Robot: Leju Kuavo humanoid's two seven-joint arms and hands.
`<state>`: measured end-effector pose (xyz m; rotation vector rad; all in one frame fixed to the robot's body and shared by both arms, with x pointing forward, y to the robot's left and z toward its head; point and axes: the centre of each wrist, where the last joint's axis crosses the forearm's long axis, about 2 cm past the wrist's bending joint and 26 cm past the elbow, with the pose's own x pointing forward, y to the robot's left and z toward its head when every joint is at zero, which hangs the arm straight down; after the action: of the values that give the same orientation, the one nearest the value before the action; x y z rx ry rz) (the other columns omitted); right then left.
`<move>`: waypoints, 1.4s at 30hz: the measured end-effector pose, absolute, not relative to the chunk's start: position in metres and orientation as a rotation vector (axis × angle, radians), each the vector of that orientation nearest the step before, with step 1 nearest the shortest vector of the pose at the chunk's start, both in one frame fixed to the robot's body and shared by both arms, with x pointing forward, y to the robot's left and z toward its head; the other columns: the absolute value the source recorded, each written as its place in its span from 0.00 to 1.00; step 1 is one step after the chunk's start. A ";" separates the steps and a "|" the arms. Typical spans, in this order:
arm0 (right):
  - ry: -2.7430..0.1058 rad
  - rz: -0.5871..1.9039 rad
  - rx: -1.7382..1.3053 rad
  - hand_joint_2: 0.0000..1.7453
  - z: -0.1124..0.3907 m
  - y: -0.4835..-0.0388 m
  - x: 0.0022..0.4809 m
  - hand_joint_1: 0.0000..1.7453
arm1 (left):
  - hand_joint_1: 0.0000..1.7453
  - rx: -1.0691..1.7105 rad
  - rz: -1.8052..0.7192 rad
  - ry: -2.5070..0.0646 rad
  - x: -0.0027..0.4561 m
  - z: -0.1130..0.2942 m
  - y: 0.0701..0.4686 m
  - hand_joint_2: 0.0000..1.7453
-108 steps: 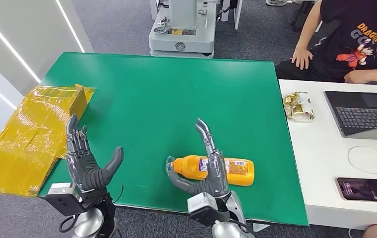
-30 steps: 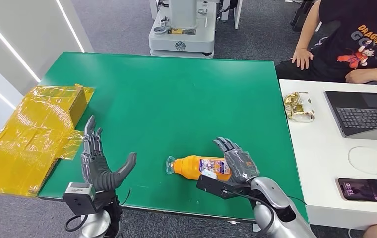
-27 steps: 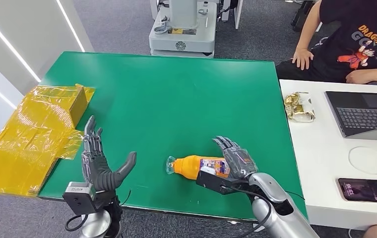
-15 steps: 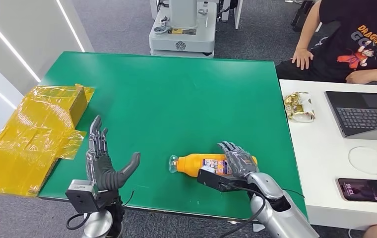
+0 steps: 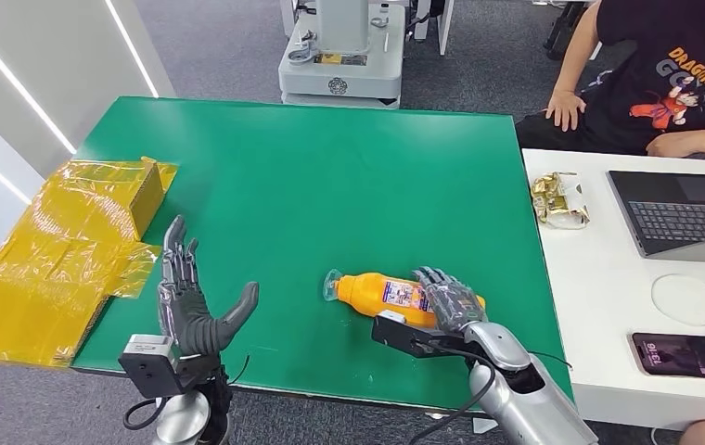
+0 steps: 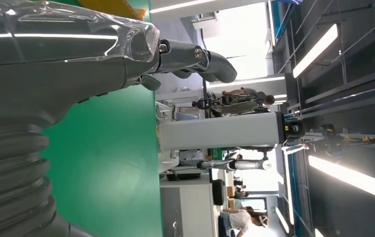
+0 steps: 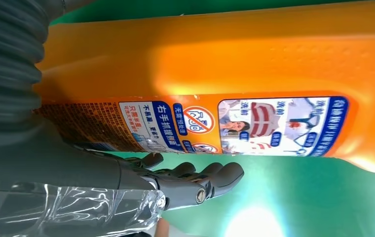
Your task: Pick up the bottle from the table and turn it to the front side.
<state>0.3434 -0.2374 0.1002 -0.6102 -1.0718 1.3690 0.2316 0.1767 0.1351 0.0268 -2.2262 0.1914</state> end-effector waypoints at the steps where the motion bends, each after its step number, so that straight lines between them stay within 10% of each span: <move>1: -1.065 1.369 -0.615 1.00 0.100 -0.239 0.343 0.00 | 0.00 0.027 0.194 -2.226 0.232 0.135 0.177 1.00; 5: -1.041 1.370 -0.630 1.00 0.099 -0.245 0.343 0.01 | 0.00 0.023 0.203 -2.224 0.232 0.135 0.177 1.00; 9: -1.030 1.372 -0.641 1.00 0.099 -0.249 0.342 0.93 | 0.00 0.018 0.207 -2.226 0.234 0.136 0.177 1.00; 10: -1.028 1.372 -0.644 1.00 0.099 -0.250 0.342 0.98 | 0.00 0.017 0.208 -2.226 0.235 0.136 0.178 1.00; 42: -1.629 0.972 -0.628 1.00 0.105 -0.223 0.322 1.00 | 0.00 0.028 0.245 -2.244 0.251 0.136 0.178 1.00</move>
<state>0.3218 -0.2234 0.1053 -0.6283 -1.6294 0.9715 0.2512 0.1778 0.1364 0.0283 -2.2442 0.2452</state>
